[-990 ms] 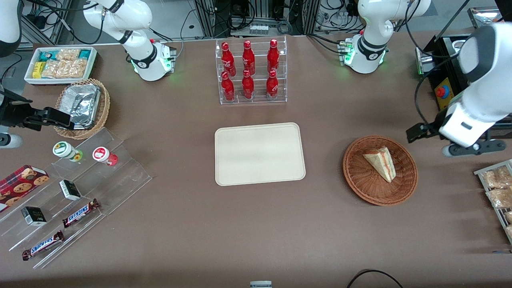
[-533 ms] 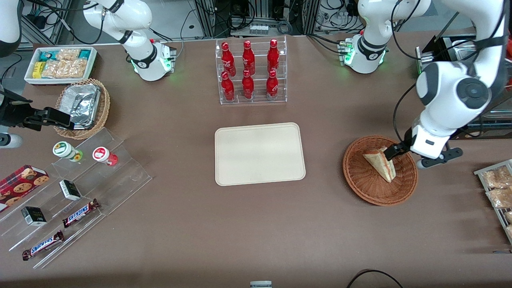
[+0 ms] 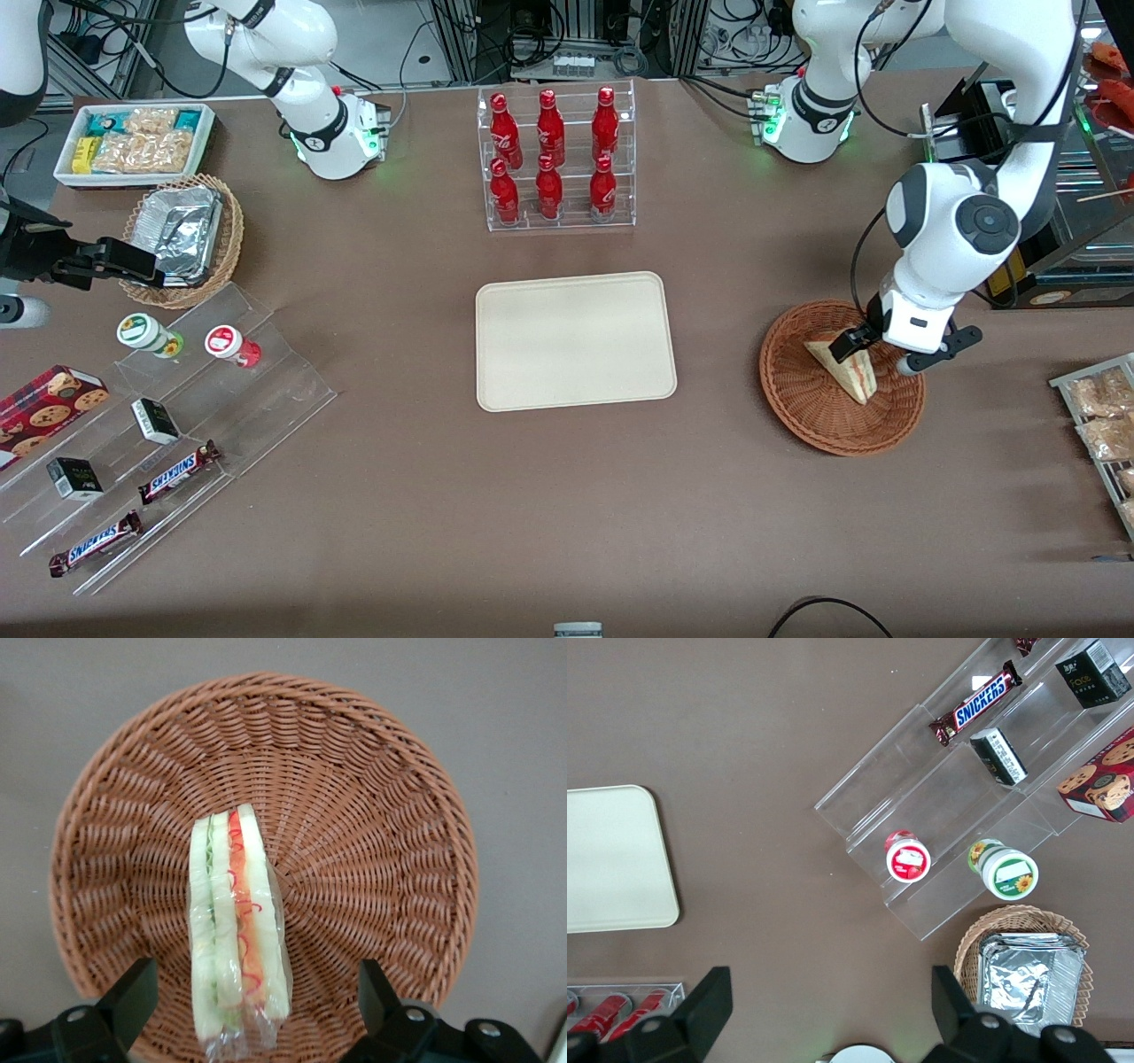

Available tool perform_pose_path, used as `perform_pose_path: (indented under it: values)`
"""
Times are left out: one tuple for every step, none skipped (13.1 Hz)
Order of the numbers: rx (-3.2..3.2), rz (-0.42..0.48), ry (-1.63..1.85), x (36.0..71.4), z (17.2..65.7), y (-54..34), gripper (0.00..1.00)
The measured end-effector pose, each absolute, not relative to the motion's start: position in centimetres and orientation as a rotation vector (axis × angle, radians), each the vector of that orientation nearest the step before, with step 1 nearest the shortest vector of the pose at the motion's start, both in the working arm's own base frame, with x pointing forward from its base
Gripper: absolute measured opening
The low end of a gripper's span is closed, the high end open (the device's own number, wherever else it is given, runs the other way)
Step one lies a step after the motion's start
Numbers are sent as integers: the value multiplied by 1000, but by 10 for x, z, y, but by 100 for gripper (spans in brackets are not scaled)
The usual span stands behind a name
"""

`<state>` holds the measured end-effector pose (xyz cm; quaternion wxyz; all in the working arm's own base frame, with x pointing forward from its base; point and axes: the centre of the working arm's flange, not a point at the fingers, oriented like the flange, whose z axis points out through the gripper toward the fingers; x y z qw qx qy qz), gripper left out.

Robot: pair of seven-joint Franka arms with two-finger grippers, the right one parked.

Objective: Place sandwich from basket to tray
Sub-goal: 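Lower the left gripper and close it on the sandwich's crust edge, then lift the sandwich and carry it with the left gripper over the tray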

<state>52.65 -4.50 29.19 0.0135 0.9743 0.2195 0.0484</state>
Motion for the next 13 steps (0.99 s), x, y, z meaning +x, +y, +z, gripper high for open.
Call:
perform_pose_path:
  values:
    - [3031, 152, 689, 523, 280, -45, 100]
    - [3029, 154, 691, 519, 270, -45, 100]
    - [3026, 157, 693, 517, 261, -45, 100]
    - [3025, 159, 693, 515, 255, -45, 100]
    - [3024, 156, 693, 515, 249, -45, 100]
    - [3024, 153, 693, 515, 245, -45, 99]
    - [3025, 150, 694, 514, 243, -45, 94]
    - [3025, 150, 694, 514, 243, -45, 84]
    - [3024, 151, 694, 515, 243, -45, 70]
    - [3024, 152, 694, 515, 243, -44, 59]
    - [3023, 156, 695, 516, 244, -44, 48]
    - [3022, 162, 696, 517, 247, -44, 38]
    - [3021, 167, 695, 518, 252, -44, 33]
